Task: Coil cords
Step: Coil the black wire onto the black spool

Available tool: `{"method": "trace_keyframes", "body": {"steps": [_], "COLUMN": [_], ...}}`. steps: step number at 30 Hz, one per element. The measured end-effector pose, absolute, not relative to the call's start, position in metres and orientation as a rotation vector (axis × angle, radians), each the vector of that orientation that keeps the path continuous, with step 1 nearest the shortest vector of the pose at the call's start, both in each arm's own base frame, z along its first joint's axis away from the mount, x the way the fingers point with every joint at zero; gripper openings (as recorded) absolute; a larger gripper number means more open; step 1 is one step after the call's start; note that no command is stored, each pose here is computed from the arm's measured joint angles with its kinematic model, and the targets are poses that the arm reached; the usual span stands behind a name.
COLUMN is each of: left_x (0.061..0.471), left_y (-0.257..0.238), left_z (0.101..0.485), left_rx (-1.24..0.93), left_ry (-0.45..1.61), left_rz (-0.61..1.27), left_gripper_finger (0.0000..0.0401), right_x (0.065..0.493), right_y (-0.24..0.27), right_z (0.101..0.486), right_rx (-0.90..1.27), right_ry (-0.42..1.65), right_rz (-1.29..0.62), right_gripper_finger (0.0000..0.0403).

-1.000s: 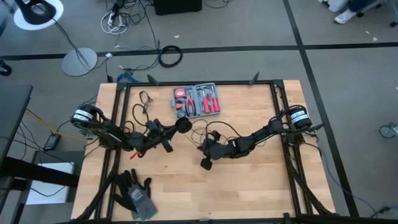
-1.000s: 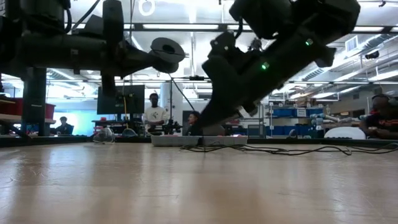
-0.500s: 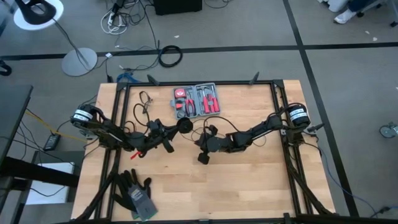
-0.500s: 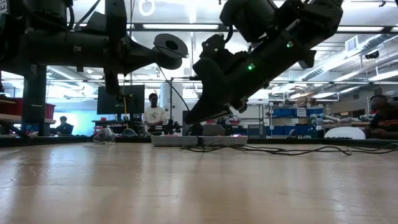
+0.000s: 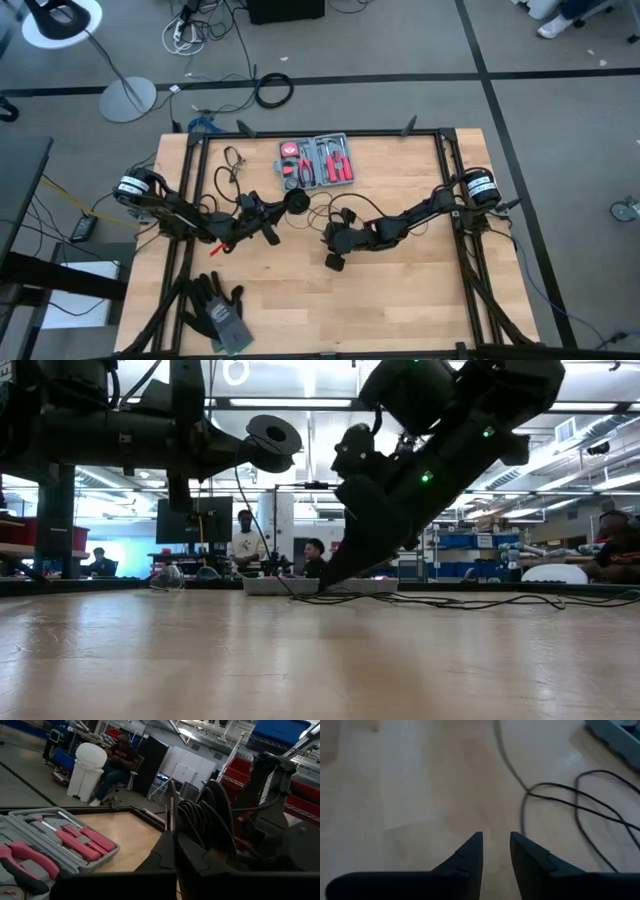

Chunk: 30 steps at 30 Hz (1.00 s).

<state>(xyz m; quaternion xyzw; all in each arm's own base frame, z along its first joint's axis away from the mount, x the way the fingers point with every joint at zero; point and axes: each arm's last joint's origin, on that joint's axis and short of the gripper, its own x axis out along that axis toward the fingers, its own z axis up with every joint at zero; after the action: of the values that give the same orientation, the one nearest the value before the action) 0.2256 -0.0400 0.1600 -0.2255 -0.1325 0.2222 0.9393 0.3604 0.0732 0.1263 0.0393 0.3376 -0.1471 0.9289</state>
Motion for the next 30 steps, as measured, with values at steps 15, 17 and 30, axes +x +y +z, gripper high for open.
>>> {"method": "trace_keyframes", "body": {"steps": [15, 17, 30], "left_x": [0.226, 0.226, 0.226], "left_y": [-0.040, -0.040, -0.040], "left_z": [0.158, 0.158, 0.158], "left_rx": [-0.454, -0.454, -0.453], "left_ry": [-0.257, -0.255, -0.248], "left_rz": [0.458, 0.458, 0.453], "left_gripper_finger": [0.0000, 0.0000, 0.0000], "right_x": [0.367, 0.370, 0.377], "right_y": [0.086, 0.086, 0.070], "right_z": [0.174, 0.180, 0.195], "right_rx": [-0.217, -0.283, -0.440], "right_ry": [0.411, 0.357, 0.241], "right_rz": [-0.256, -0.251, -0.317], "right_gripper_finger": [0.0100, 0.0100, 0.0097]}}
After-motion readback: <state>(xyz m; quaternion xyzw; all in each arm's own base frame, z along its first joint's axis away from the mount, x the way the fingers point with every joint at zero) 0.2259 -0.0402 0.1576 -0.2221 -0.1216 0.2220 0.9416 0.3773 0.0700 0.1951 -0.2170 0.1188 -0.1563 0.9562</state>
